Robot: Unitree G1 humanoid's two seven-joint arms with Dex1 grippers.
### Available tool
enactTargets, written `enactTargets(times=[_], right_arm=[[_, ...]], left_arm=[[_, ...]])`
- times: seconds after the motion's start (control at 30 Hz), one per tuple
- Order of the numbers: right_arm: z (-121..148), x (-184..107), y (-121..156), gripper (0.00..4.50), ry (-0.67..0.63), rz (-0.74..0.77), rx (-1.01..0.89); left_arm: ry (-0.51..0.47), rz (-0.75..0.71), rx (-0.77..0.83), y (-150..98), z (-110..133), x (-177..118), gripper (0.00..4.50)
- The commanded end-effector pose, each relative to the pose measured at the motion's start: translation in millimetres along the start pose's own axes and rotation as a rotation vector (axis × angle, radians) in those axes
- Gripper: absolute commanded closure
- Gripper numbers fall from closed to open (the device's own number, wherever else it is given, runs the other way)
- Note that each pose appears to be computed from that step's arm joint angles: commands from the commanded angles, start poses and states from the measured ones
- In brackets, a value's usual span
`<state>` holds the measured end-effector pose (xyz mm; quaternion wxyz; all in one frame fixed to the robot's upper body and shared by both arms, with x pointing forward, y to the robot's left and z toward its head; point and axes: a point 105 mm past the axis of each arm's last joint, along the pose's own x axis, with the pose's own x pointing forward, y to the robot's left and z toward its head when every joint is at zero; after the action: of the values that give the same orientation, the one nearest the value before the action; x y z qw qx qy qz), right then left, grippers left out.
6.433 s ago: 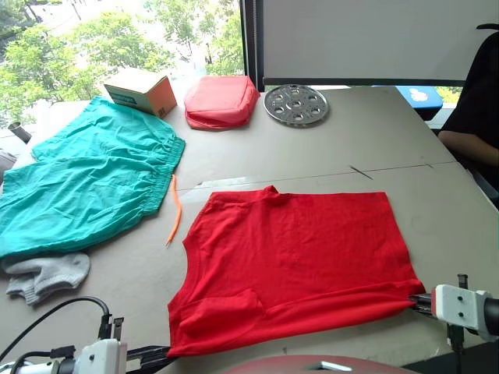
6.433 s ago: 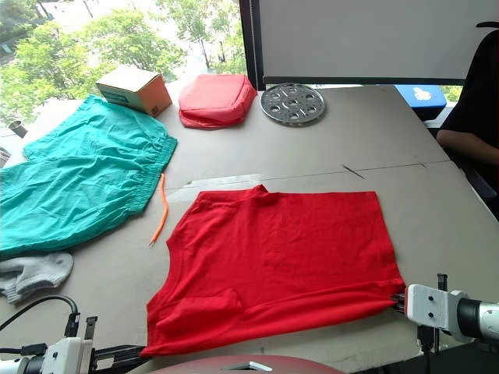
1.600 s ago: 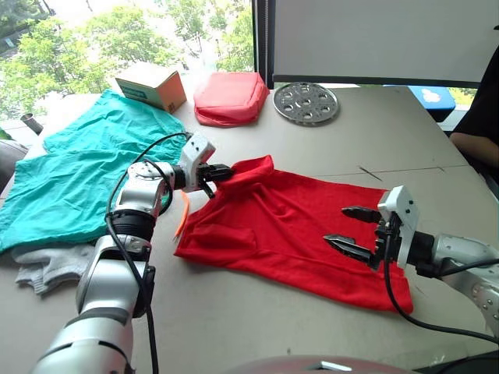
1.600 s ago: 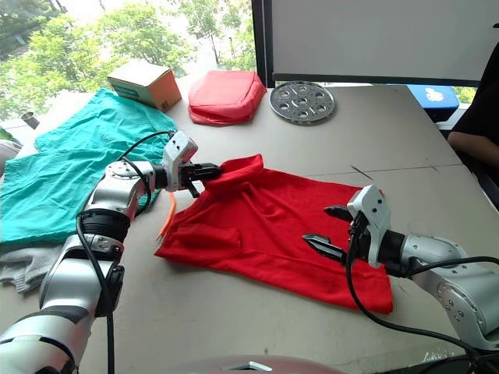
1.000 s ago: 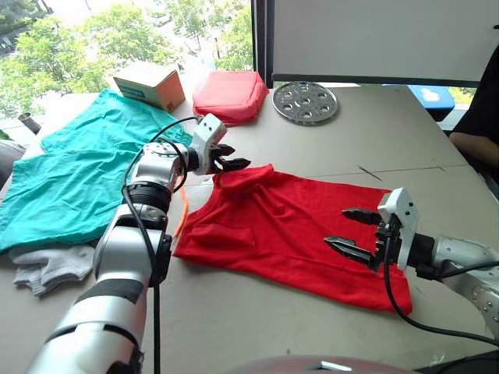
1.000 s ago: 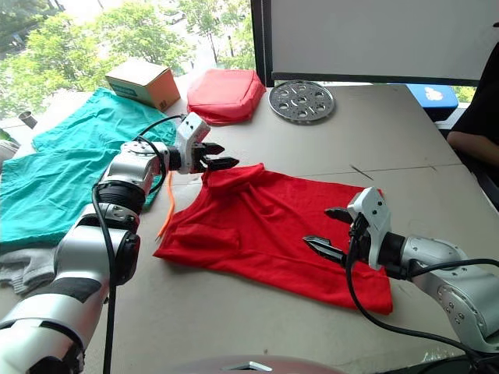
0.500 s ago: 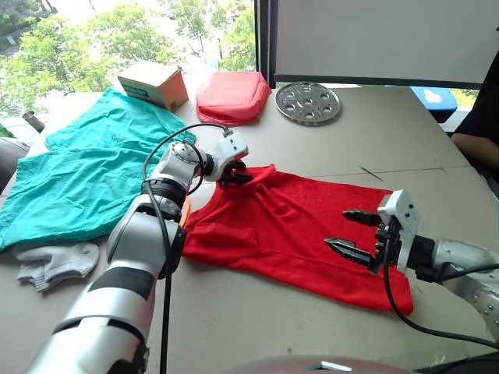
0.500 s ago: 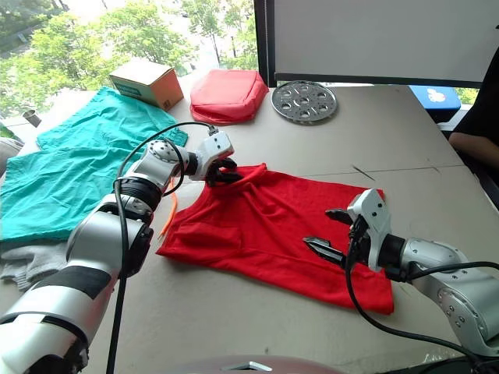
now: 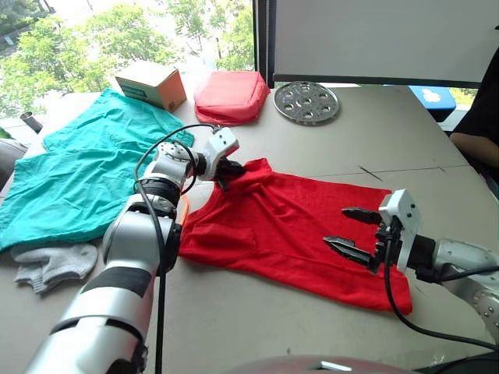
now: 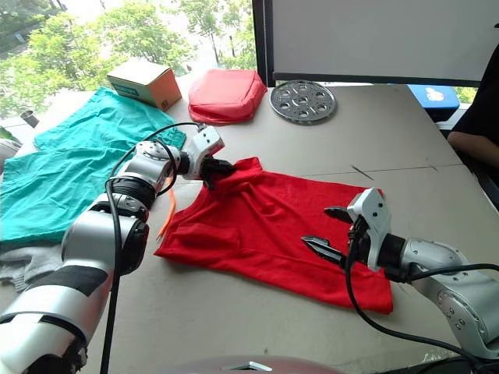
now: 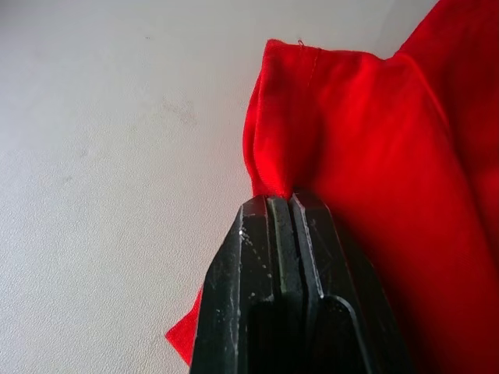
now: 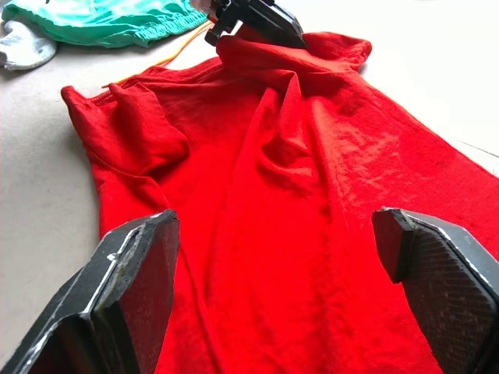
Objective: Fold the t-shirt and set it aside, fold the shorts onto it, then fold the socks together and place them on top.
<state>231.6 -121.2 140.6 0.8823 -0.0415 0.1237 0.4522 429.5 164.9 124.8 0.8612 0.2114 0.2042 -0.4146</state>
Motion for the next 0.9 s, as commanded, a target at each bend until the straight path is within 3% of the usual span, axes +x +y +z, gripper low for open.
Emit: enactTargets(times=[0.03, 0.57, 0.73, 0.9], right_arm=[[14, -4, -4, 0.3, -0.053, -0.024, -0.044], [14, -5, -6, 0.3, -0.04, -0.008, -0.04], [14, -4, -6, 0.3, -0.038, -0.003, -0.038], [12, -2, -7, 0.3, -0.034, 0.002, -0.037]], left_arm=[[-0.113, 0.05, 0.054, 9, 25, -10, 4.44], [-0.365, 0.302, 0.381, 15, 66, -32, 4.44], [-0.386, 0.406, 0.512, 15, 66, -39, 4.44], [-0.353, 0.438, 0.463, 22, 54, -35, 4.44]])
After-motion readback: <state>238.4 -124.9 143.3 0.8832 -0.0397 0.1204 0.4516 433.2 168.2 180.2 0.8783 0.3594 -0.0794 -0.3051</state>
